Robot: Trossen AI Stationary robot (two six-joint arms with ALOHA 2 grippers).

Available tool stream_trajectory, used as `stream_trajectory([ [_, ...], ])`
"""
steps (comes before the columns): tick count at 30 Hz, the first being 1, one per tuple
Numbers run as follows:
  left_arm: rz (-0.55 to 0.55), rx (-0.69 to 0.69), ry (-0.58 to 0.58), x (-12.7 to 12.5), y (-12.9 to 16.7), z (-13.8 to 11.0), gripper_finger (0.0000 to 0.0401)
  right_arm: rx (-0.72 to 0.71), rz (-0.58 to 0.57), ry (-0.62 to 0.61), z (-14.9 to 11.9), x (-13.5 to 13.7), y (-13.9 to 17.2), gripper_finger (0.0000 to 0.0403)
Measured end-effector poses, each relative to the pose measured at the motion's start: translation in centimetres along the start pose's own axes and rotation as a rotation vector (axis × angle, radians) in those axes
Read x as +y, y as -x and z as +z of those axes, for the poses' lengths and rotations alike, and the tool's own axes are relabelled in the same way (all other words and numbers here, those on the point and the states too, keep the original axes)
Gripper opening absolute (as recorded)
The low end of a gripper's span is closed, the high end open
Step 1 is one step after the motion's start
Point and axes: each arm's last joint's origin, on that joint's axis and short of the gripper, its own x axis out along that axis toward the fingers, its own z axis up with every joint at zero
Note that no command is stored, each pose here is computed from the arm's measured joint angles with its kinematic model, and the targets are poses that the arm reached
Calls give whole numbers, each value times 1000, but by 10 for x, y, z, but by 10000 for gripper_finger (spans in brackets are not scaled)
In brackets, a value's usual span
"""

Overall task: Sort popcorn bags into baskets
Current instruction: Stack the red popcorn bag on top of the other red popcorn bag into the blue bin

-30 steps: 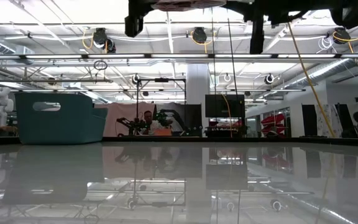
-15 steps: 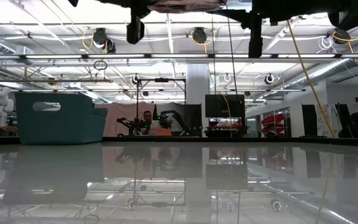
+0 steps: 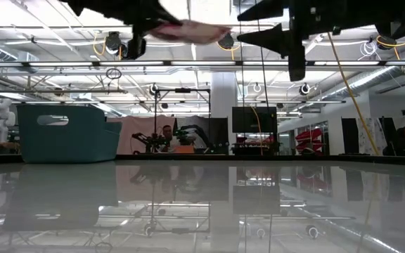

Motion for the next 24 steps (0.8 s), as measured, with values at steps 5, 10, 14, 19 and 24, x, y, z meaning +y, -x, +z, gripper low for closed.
stream_trajectory([
  [5,127,-43,-35,13,33,12,18,8,17,-283,-5,7,3,159],
  [10,392,-81,-41,28,67,11,19,21,48,-518,-11,19,9,159],
  [14,539,-86,-31,35,93,7,20,29,76,-656,-15,28,16,159],
  [19,640,-122,-26,37,122,2,20,43,109,-766,-20,38,24,160],
  [24,735,-167,-1,38,145,-4,20,47,127,-867,-21,43,29,160],
])
